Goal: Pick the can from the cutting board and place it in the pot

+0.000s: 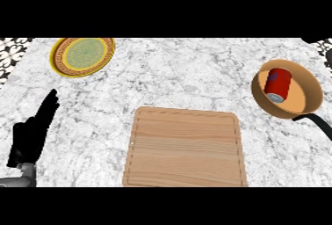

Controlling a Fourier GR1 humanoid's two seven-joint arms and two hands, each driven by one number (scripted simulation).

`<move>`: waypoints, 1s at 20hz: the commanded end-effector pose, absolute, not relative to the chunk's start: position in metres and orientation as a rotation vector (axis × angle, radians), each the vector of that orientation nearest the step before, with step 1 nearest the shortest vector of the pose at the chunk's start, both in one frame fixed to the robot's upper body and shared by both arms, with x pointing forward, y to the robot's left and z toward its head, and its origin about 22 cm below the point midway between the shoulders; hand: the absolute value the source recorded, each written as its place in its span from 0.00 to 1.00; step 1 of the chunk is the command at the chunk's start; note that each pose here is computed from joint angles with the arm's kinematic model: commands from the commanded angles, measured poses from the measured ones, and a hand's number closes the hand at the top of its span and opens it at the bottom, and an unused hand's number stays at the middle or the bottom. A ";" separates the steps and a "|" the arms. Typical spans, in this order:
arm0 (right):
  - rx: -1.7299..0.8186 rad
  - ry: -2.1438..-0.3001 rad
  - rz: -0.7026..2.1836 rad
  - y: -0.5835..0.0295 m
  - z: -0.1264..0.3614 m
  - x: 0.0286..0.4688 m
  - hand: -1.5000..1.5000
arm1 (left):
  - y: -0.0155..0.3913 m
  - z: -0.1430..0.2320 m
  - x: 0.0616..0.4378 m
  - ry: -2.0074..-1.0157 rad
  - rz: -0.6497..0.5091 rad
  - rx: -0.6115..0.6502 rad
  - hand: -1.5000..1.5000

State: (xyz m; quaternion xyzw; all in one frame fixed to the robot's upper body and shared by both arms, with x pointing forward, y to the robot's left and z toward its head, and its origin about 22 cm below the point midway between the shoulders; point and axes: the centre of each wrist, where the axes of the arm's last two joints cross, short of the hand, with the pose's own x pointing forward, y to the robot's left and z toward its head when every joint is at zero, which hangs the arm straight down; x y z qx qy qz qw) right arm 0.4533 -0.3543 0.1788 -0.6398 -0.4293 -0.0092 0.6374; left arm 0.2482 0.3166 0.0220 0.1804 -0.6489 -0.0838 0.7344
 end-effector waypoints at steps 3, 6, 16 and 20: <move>-1.475 -1.153 -0.121 -0.363 0.175 0.449 0.00 | 0.324 0.029 0.255 -1.423 -0.168 0.394 0.50; -1.484 -1.355 -0.319 -0.336 0.195 0.458 0.00 | 0.313 0.013 0.245 -1.417 -0.187 0.403 0.50; -1.261 -1.489 -0.474 -0.340 0.196 0.452 0.00 | 0.322 0.025 0.240 -1.396 -0.134 0.401 0.50; -1.154 -1.548 -0.479 -0.319 0.184 0.441 0.00 | 0.334 0.008 0.226 -1.363 -0.124 0.452 0.50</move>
